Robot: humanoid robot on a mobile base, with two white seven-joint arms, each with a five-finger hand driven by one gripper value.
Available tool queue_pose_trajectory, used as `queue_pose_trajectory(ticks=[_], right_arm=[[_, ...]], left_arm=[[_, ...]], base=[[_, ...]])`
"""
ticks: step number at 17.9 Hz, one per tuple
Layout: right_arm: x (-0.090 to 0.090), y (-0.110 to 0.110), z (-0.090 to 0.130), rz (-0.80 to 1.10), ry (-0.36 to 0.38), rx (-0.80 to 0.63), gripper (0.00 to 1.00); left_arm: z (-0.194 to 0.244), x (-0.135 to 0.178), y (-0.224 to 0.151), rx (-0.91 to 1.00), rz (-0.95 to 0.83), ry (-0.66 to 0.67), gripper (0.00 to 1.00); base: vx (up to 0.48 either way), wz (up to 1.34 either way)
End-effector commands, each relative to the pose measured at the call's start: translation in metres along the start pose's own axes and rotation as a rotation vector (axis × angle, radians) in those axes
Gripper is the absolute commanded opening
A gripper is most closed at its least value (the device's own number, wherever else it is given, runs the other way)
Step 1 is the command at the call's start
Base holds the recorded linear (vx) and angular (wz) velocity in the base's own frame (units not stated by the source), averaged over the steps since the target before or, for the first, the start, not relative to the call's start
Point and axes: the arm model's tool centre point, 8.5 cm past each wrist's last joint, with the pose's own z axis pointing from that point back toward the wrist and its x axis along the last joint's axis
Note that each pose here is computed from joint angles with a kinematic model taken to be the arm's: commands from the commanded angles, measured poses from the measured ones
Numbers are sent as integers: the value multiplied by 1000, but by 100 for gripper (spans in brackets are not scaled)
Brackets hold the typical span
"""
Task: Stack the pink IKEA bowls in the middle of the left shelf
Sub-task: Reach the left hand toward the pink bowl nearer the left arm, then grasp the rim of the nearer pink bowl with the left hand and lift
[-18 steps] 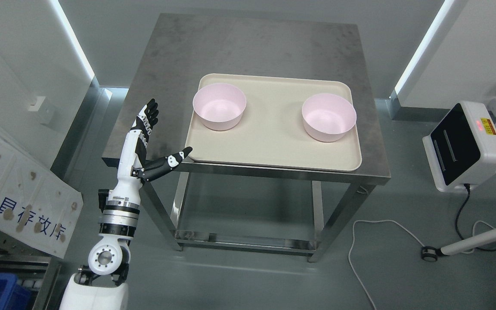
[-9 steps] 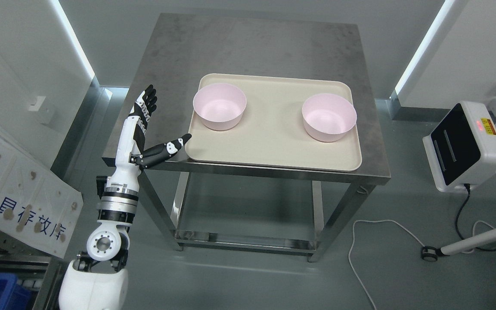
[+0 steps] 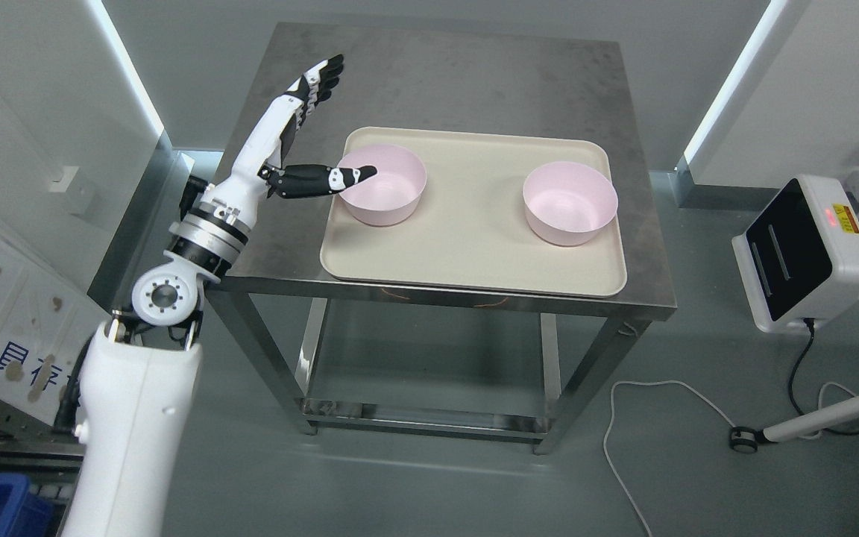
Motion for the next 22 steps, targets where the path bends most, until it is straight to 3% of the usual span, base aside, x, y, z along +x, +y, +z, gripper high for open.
queue_pose_trajectory(ticks=[1,5,7,13,22], right_arm=[[-7,-11,-1,-11,-6,-17,100],[-7,-11,-1,-12,-6,-17,100],[-7,-11,-1,-11,-4,-17,100],[-7,-11,-1,-11,-6,-17,100],[-7,-11,-1,-11,-6,-17,100]], left_arm=[[-17,-46,57,-299,-270,295,100],[-30,-65,58,-374,-375,437,93],[-51,-62,62,-361,-329,497,93],[-70,-61,5,-515,-191,570,91],[-85,-59,-27,-537,-120,568,76]], base=[[0,0],[0,0],[0,0],[0,0],[0,0]])
